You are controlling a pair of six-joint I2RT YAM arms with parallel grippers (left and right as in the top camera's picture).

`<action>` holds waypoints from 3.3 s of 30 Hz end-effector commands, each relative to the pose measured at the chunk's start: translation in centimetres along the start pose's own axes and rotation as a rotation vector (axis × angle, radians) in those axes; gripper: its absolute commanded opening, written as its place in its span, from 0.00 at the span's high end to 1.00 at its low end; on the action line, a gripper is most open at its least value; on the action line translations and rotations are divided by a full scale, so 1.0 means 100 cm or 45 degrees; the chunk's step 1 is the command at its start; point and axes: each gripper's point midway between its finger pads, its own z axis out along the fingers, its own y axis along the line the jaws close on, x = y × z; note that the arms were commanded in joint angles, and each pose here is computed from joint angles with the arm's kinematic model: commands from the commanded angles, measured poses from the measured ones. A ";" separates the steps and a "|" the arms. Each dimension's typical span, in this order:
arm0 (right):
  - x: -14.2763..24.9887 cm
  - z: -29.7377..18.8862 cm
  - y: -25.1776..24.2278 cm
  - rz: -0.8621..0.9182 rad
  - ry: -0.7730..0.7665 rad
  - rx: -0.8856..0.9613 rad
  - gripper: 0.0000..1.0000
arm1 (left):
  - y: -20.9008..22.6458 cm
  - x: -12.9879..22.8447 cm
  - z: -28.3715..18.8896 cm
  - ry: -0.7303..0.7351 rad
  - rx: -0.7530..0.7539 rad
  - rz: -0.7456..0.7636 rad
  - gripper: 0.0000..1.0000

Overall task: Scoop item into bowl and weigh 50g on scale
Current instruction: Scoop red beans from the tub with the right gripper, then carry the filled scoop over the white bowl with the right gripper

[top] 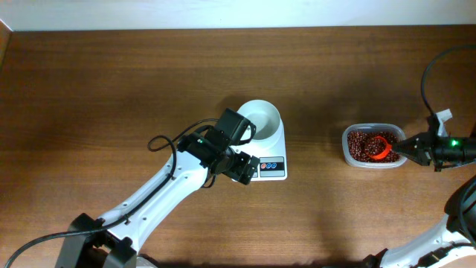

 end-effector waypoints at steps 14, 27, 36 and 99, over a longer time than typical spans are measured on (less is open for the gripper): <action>-0.009 -0.011 0.018 -0.083 -0.040 -0.093 0.96 | 0.001 0.000 -0.003 -0.013 -0.011 -0.014 0.01; -0.013 -0.030 0.020 -0.100 -0.128 -0.181 0.96 | 0.001 0.000 -0.003 -0.013 -0.011 -0.015 0.01; -0.018 -0.038 0.038 -0.126 -0.203 -0.324 0.96 | 0.001 0.000 -0.003 -0.013 -0.011 -0.015 0.01; 0.042 0.152 0.228 -0.467 0.371 -0.602 0.96 | 0.001 0.000 -0.003 -0.013 -0.011 -0.015 0.01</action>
